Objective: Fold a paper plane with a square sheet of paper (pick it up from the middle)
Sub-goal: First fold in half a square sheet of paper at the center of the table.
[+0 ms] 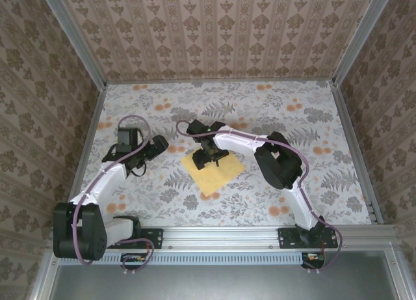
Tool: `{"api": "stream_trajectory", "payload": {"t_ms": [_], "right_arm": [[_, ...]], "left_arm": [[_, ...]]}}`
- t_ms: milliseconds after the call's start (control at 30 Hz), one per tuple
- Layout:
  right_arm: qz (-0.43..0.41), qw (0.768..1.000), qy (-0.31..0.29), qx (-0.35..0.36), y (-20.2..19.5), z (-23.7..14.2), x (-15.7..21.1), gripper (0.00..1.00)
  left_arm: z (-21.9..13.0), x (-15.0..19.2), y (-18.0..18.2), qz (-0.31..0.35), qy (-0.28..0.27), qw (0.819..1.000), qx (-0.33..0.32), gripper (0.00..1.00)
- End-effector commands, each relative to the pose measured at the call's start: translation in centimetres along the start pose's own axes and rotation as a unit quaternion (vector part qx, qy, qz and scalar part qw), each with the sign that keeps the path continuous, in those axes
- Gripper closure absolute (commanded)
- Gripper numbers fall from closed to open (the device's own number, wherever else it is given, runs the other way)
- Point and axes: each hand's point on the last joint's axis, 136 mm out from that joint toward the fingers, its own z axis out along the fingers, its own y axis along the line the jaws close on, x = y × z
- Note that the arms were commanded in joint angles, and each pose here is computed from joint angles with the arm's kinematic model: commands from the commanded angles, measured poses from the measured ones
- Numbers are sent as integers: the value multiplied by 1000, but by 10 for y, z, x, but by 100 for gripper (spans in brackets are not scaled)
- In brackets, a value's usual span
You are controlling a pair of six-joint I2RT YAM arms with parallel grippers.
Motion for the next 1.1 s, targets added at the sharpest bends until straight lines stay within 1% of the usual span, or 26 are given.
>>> {"api": "stream_trajectory", "payload": {"t_ms": [0,100,133,200,233,333,400,467,567,633,667,767,900,1067], "right_arm": [[0,998,43,47,-15,20,25,17],[8,998,39,48,-16,20,26,22],[13,998,34,44,-16,18,24,25],[25,999,18,24,-11,11,18,34],[32,999,10,7,-6,6,15,40],[69,996,-11,-53,5,-13,5,55],[104,988,-22,-112,15,-31,-3,61],[139,970,-55,-191,25,-56,-16,65],[181,932,-99,-296,33,-90,-32,68],[204,908,-115,-347,32,-105,-37,70],[212,897,-120,-369,32,-112,-40,70],[226,874,-124,-412,28,-119,-40,70],[243,861,-112,-433,21,-109,-35,68],[261,869,-87,-412,7,-79,-21,63]], "left_arm": [[4,7,-3,-16,11,1000,15,0],[7,12,-5,-21,19,999,23,0],[7,14,-4,-23,23,999,26,1],[9,18,-5,-27,28,999,32,2],[9,20,-5,-28,30,999,35,3],[11,24,-5,-35,38,998,42,7],[13,27,-6,-39,45,997,49,10],[14,31,-12,-41,53,996,67,14],[14,32,-23,-39,59,992,102,17],[13,33,-34,-32,60,989,129,18],[12,33,-39,-28,62,988,142,19],[9,36,-59,-5,74,981,182,20],[10,47,-83,20,96,971,218,20],[25,62,-94,30,126,966,223,20]]}}
